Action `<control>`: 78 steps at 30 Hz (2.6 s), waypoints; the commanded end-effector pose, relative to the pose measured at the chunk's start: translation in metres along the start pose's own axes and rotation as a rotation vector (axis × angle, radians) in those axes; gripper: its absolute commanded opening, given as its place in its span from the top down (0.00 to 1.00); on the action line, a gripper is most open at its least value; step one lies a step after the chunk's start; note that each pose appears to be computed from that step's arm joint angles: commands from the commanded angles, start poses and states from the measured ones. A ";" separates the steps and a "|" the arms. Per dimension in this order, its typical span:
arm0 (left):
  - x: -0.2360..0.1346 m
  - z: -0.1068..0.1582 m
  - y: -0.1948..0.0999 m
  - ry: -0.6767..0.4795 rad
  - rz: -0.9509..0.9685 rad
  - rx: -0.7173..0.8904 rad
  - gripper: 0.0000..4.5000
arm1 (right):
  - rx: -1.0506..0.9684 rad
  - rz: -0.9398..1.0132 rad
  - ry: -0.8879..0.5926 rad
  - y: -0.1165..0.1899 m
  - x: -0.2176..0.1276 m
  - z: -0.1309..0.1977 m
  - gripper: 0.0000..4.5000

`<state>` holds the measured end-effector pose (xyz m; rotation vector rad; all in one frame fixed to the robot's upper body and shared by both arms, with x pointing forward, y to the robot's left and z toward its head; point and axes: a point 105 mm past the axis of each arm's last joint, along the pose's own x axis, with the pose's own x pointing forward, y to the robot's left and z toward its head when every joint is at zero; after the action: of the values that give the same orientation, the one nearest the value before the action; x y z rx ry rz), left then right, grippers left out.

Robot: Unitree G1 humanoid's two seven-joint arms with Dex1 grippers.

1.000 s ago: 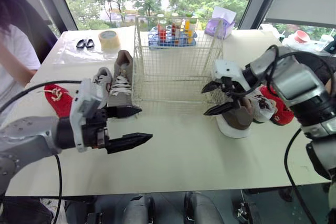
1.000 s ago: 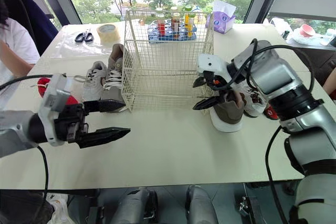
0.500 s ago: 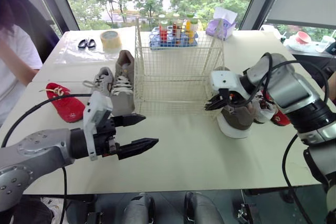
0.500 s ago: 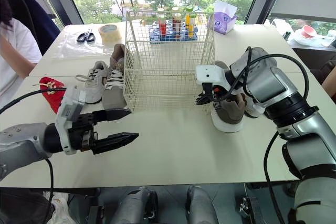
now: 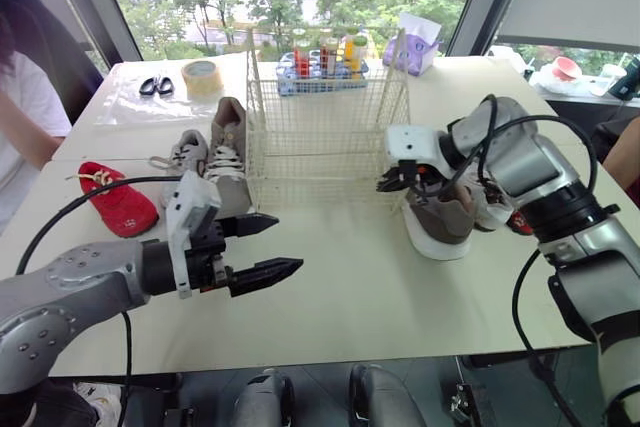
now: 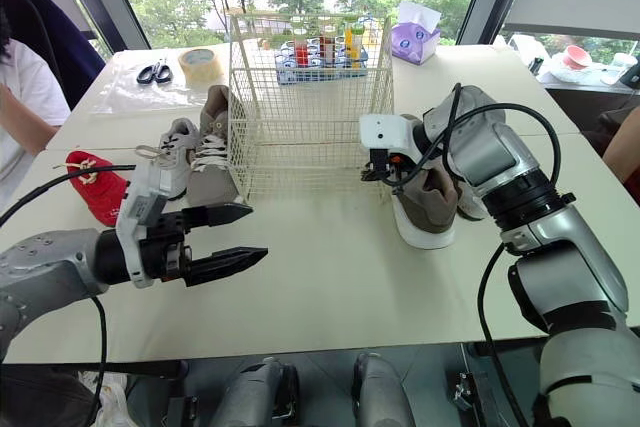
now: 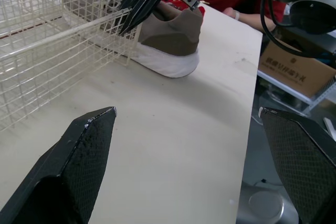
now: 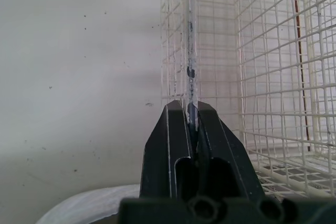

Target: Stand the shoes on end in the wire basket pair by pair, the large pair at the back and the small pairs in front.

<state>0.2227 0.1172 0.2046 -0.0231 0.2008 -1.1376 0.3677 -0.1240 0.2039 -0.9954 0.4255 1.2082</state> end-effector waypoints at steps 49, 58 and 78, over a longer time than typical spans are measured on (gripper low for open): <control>0.006 -0.003 -0.004 -0.085 -0.078 -0.062 0.00 | -0.069 -0.103 -0.422 0.017 -0.067 0.065 0.06; 0.025 -0.008 -0.008 -0.238 0.059 -0.126 0.00 | 0.463 -0.666 -0.661 0.000 -0.155 0.009 0.03; 0.049 -0.052 -0.004 -0.175 0.204 -0.132 0.00 | 0.975 -0.976 -0.523 0.079 -0.058 -0.091 0.03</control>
<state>0.2316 0.0758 0.1418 -0.2316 0.1541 -0.9017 0.2929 -0.2274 0.1655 0.0451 0.0662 0.2568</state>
